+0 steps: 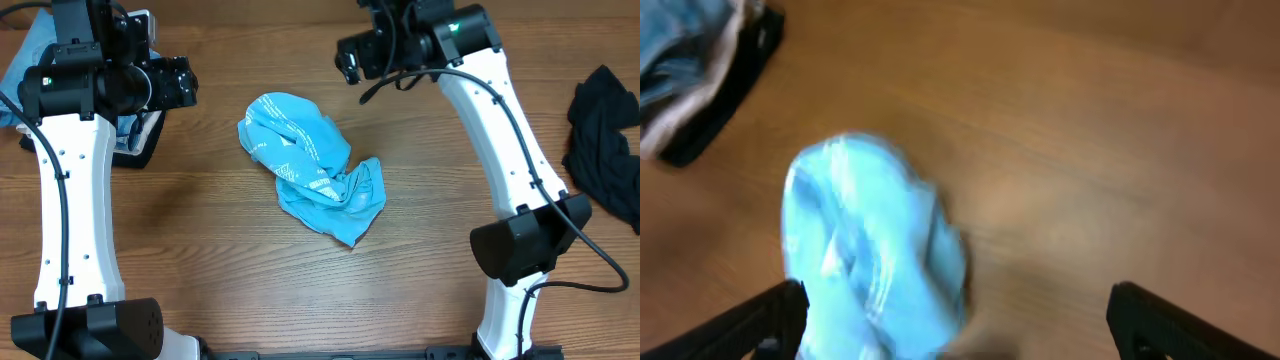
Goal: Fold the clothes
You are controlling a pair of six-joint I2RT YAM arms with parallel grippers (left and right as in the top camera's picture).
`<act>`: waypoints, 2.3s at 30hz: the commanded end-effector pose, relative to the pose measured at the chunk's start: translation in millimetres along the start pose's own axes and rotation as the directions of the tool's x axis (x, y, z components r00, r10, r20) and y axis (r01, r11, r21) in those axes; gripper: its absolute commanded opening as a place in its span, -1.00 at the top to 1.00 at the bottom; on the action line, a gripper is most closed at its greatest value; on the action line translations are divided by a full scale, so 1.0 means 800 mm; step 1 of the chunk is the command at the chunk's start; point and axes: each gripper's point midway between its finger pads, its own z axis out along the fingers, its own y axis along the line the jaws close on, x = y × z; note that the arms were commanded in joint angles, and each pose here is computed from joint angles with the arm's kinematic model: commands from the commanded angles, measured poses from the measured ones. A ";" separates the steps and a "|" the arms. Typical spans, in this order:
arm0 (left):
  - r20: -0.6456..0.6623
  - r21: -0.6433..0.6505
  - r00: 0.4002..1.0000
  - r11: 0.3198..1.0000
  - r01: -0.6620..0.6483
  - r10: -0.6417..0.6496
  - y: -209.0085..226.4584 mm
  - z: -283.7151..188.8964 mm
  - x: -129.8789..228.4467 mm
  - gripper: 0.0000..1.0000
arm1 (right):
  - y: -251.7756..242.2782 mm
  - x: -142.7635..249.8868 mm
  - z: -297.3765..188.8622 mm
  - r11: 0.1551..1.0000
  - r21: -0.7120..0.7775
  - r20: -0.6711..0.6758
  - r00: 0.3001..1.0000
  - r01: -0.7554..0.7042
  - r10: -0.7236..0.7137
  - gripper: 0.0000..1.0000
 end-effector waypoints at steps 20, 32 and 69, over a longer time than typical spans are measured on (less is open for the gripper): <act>-0.078 -0.005 0.997 1.000 -0.026 0.026 0.000 0.036 0.010 -0.72 | -0.079 0.242 0.129 0.963 0.021 -0.427 0.869 -0.269 0.251 -0.33; -0.136 0.009 0.990 0.999 -0.039 0.039 -0.010 0.067 0.021 -0.72 | -0.036 0.226 0.172 0.992 -0.031 -0.329 0.938 -0.126 0.109 0.01; 0.000 0.310 0.931 0.885 -0.348 0.366 -0.326 0.116 0.080 -0.46 | -0.005 -0.045 -0.104 1.000 -0.011 0.187 0.982 -0.024 0.025 0.92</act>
